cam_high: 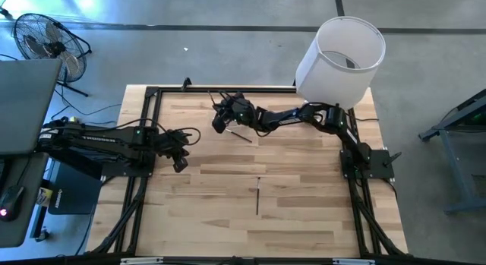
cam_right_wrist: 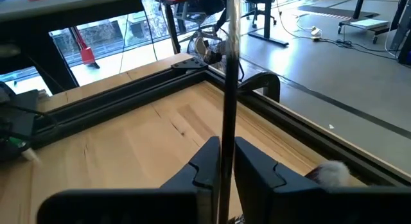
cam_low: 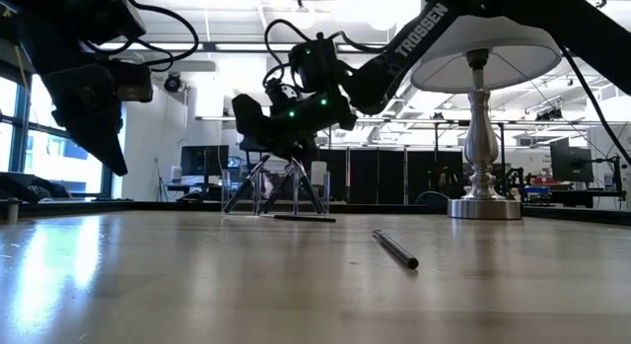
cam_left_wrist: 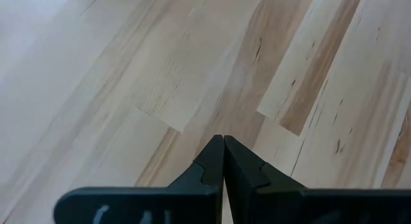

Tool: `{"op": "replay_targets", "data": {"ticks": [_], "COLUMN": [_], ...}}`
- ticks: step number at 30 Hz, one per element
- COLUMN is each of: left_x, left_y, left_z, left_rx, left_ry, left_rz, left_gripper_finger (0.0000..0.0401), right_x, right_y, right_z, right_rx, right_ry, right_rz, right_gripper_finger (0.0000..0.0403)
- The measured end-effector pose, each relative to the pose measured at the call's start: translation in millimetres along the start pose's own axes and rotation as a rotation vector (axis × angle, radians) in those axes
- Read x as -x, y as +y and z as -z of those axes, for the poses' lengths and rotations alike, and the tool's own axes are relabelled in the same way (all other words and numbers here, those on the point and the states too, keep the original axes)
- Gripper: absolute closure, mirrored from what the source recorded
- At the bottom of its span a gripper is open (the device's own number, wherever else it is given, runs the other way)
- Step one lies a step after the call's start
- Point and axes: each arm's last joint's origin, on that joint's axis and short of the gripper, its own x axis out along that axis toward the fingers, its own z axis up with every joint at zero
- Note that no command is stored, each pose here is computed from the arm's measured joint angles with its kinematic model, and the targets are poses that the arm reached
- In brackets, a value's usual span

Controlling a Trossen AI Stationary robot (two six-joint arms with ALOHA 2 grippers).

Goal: Put items in baskets/containers
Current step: Put the foundation brush into the transparent organizer, then put the highlighter brush into the transparent organizer

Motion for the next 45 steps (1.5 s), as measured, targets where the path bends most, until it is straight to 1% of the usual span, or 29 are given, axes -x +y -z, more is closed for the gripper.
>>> {"op": "replay_targets", "data": {"ticks": [7,16,19,21,23,25,28,30,31,33,35,38,41,45], "left_x": [0.0,0.0,0.0,0.0,0.0,0.0,0.0,0.1,0.4,1.9,4.5,10.9,13.5,19.6], "left_y": [-0.2,-0.2,-0.3,-0.4,-0.2,0.2,0.5,-1.1,-3.2,-7.7,-11.8,-16.9,-25.5,-47.2], "left_z": [-0.4,-0.4,-0.7,-1.0,-1.4,-1.8,-3.1,-6.5,-9.8,-17.6,-25.4,-38.1,-51.3,-70.3], "left_rx": [0.002,0.003,0.003,0.004,0.004,0.005,0.007,0.013,0.018,0.03,0.051,0.101,0.098,0.089], "left_ry": [-0.005,-0.005,-0.007,-0.011,-0.019,-0.03,-0.053,-0.09,-0.121,-0.194,-0.271,-0.327,-0.306,-0.307], "left_rz": [0.002,0.001,0.002,0.003,-0.006,-0.025,-0.046,-0.031,-0.004,0.061,0.111,0.128,0.101,0.068], "left_gripper_finger": [0.0401,0.0401,0.0401,0.0401,0.0401,0.0401,0.0401,0.0401,0.0401,0.0401,0.0401,0.0401,0.0401,0.0401], "right_x": [0.0,0.2,3.4,8.2,15.1,24.3,41.3,54.6,60.8,74.3,88.3,109.9,130.7,171.9], "right_y": [0.2,0.3,4.4,11.2,21.2,32.1,48.1,56.6,59.6,63.5,63.8,61.8,56.0,44.6], "right_z": [0.0,-0.3,-6.4,-14.7,-22.4,-28.5,-36.2,-40.5,-41.6,-42.0,-41.5,-38.0,-19.2,12.8], "right_rx": [-0.001,-0.001,-0.017,-0.012,0.018,0.07,0.158,0.189,0.194,0.184,0.168,0.142,0.105,-0.023], "right_ry": [0.0,-0.001,-0.009,-0.018,-0.005,0.038,0.12,0.196,0.238,0.34,0.451,0.594,0.643,0.649], "right_rz": [-0.001,-0.002,-0.027,-0.071,-0.123,-0.166,-0.189,-0.194,-0.189,-0.161,-0.109,-0.013,0.015,-0.027], "right_gripper_finger": [0.0348,0.0344,0.0352,0.0365,0.0381,0.0396,0.0396,0.0394,0.0395,0.04,0.0401,0.0399,0.0402,0.0402]}}
